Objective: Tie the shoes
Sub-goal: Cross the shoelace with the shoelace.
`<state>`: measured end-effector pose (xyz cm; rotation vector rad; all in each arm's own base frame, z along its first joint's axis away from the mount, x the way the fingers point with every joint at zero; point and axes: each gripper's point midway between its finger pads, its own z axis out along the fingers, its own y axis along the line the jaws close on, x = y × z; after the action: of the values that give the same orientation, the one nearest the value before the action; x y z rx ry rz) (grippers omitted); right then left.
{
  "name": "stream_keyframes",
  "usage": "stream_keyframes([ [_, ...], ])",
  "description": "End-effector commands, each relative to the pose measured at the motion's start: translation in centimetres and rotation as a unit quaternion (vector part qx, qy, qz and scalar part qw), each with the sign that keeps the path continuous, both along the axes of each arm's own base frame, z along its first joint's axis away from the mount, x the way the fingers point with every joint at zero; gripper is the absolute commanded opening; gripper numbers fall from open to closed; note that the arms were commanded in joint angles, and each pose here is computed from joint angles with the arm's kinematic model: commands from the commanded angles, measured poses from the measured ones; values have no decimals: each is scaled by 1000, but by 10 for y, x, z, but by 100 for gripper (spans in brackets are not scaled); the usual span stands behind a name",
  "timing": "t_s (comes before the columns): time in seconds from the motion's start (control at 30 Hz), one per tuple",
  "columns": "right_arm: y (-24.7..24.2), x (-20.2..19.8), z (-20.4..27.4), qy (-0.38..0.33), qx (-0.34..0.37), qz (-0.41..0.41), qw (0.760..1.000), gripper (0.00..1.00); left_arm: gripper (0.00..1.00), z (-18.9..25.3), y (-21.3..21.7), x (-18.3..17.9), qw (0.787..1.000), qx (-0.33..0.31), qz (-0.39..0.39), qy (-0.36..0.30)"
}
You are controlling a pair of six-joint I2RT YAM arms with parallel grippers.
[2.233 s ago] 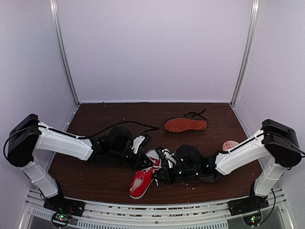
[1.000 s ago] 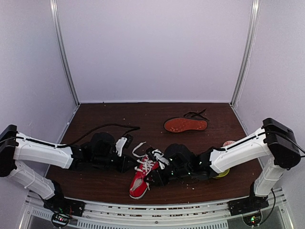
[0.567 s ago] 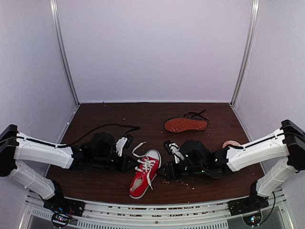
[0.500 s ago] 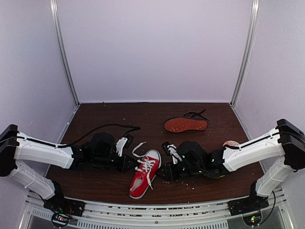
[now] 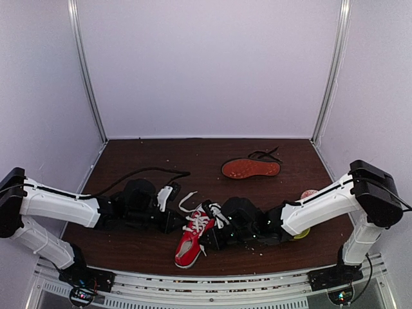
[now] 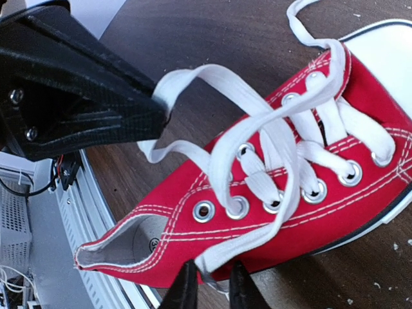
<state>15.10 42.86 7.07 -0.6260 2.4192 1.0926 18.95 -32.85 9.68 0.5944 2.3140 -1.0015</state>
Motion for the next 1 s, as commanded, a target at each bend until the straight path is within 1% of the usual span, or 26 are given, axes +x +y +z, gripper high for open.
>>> stream_keyframes([
  [0.0,11,1,4,-4,11,6,1000,11,0,13,-11,3,1000,-23,-6,-9],
  [0.07,8,3,9,-11,10,2,1000,0,0,14,-10,3,1000,-24,-5,-10],
  [0.27,0,7,51,-50,42,-5,998,0,0,16,-6,4,1000,-24,3,-16],
  [0.43,14,14,72,-79,47,7,996,0,0,17,-6,4,1000,-24,1,-16],
  [0.53,25,22,69,-94,29,11,995,0,0,20,-5,6,999,-26,7,-19],
  [0.67,33,38,59,-116,-3,-4,993,0,0,25,0,7,999,-33,22,-26],
  [0.77,34,46,44,-125,-34,-12,992,0,0,26,2,8,999,-37,28,-27],
  [0.97,29,55,27,-133,-70,-29,988,0,0,27,2,7,999,-40,26,-25],
])
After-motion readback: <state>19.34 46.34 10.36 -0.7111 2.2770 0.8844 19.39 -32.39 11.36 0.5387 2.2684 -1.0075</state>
